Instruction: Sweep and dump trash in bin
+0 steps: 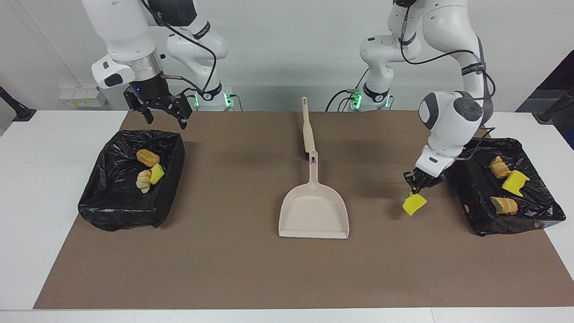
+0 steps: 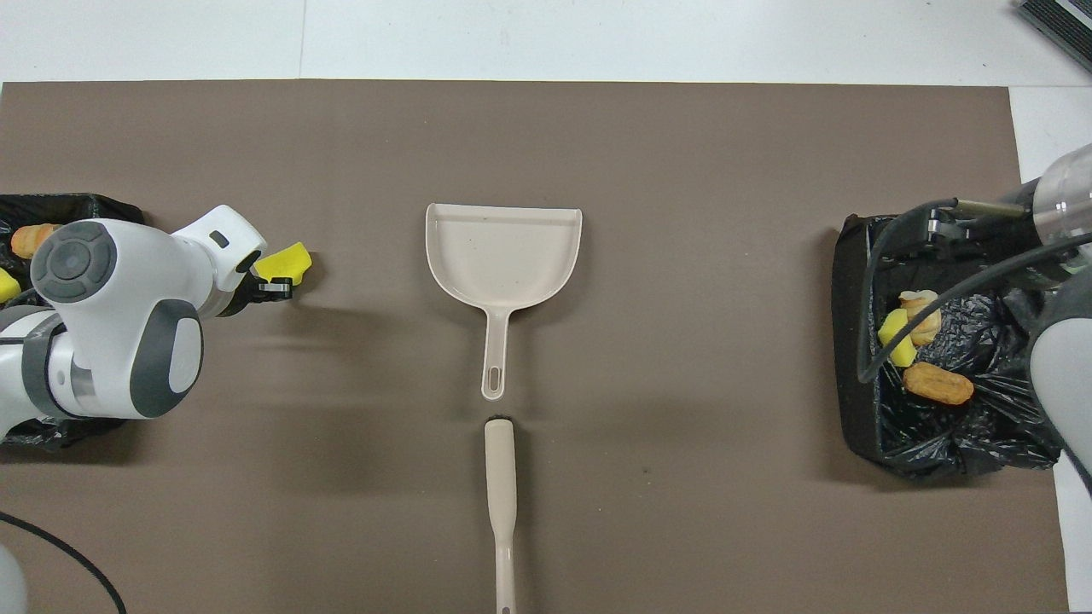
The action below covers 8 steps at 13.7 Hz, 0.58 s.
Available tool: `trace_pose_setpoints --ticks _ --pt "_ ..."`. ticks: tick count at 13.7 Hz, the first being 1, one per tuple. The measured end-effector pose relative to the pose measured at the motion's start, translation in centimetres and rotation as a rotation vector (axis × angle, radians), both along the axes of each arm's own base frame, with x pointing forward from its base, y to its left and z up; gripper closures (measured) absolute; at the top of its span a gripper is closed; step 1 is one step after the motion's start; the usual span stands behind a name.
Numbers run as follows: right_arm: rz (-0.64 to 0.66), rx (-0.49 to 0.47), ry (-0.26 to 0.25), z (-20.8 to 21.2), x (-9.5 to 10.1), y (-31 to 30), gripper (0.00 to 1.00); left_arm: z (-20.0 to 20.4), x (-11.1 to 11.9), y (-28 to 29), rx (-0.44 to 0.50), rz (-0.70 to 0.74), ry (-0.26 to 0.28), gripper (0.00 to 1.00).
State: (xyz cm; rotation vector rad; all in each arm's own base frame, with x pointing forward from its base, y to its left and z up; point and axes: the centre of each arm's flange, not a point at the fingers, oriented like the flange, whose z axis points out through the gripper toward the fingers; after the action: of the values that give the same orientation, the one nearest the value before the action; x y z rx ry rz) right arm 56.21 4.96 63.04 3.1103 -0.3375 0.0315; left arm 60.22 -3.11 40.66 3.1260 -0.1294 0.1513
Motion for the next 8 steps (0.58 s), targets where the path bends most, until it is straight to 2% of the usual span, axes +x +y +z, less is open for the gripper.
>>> trace_pose_setpoints --ticks 2,4,8 --pt "0.000 0.000 0.000 0.0 0.0 0.0 0.00 4.6 0.8 6.3 0.025 -0.076 -0.004 0.99" --pt "0.000 0.000 0.000 0.0 0.0 0.0 0.00 7.0 0.7 13.2 0.061 -0.161 -0.035 0.99" --pt "0.000 0.000 0.000 0.0 0.0 0.0 0.00 6.2 -2.8 24.8 0.105 -0.263 0.008 0.99"
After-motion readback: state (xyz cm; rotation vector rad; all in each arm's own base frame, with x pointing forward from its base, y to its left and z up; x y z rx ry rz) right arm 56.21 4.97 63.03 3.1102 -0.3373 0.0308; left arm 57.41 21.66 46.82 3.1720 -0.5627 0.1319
